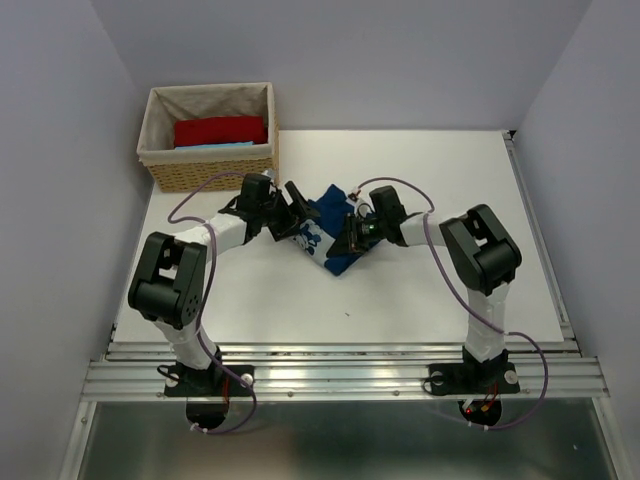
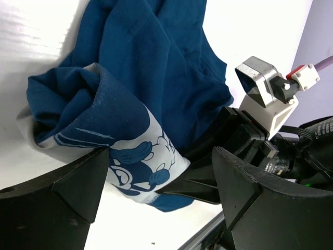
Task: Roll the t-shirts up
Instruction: Roll the T-shirt to the center of the board.
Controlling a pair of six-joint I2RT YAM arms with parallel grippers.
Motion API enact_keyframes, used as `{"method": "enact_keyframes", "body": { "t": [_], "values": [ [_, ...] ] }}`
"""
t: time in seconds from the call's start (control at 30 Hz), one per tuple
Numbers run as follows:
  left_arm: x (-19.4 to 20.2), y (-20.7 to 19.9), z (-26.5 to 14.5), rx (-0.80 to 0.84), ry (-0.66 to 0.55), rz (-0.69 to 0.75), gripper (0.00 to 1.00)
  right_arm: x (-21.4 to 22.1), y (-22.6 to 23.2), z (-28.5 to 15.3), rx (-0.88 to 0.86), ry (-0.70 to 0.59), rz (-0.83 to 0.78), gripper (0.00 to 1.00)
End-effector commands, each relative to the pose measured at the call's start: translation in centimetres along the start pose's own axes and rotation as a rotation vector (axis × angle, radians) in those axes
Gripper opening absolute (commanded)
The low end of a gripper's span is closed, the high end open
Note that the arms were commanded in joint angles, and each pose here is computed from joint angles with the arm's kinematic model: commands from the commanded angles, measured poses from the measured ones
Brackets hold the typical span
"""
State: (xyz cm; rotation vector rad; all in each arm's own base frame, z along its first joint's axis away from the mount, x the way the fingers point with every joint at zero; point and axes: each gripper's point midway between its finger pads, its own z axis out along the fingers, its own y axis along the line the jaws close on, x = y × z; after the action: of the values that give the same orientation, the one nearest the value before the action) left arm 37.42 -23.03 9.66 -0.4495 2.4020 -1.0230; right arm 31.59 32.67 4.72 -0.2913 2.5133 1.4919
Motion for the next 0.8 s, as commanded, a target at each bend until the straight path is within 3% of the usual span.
{"method": "enact_keyframes", "body": {
  "t": [0.0,0.13,0.17,0.27,0.3,0.33,0.5,0.77],
  "values": [
    [-2.5,-2.5,0.8,0.073,-0.060,0.084,0.91,-0.1,-1.1,-0.2,0.007,0.007,0.058,0.01],
    [-2.5,-2.5,1.7,0.086,-0.046,0.078,0.90,0.0,-1.7,-0.5,0.020,0.001,0.076,0.07],
    [-2.4,-2.3,2.0,0.088,-0.042,0.075,0.90,0.1,-1.8,-0.5,0.026,-0.001,0.082,0.22],
    [-2.0,-1.8,2.5,0.073,-0.025,0.060,0.89,-0.4,-1.1,-1.3,0.049,-0.040,0.067,0.54],
    [-2.0,-1.4,2.8,0.063,-0.022,0.055,0.89,-0.3,-1.3,-1.6,0.073,-0.059,0.068,0.70],
    [-1.9,-1.3,2.9,0.059,-0.018,0.056,0.89,-0.6,-0.9,-2.1,0.085,-0.080,0.051,0.75],
    [-1.6,-0.6,3.4,0.032,0.011,0.062,0.89,-0.9,1.3,-5.6,0.190,-0.148,-0.012,0.81],
    [-1.5,-1.2,3.8,0.039,0.042,0.093,0.89,-0.6,2.8,-10.5,0.417,-0.227,-0.148,0.79]
  ]
}}
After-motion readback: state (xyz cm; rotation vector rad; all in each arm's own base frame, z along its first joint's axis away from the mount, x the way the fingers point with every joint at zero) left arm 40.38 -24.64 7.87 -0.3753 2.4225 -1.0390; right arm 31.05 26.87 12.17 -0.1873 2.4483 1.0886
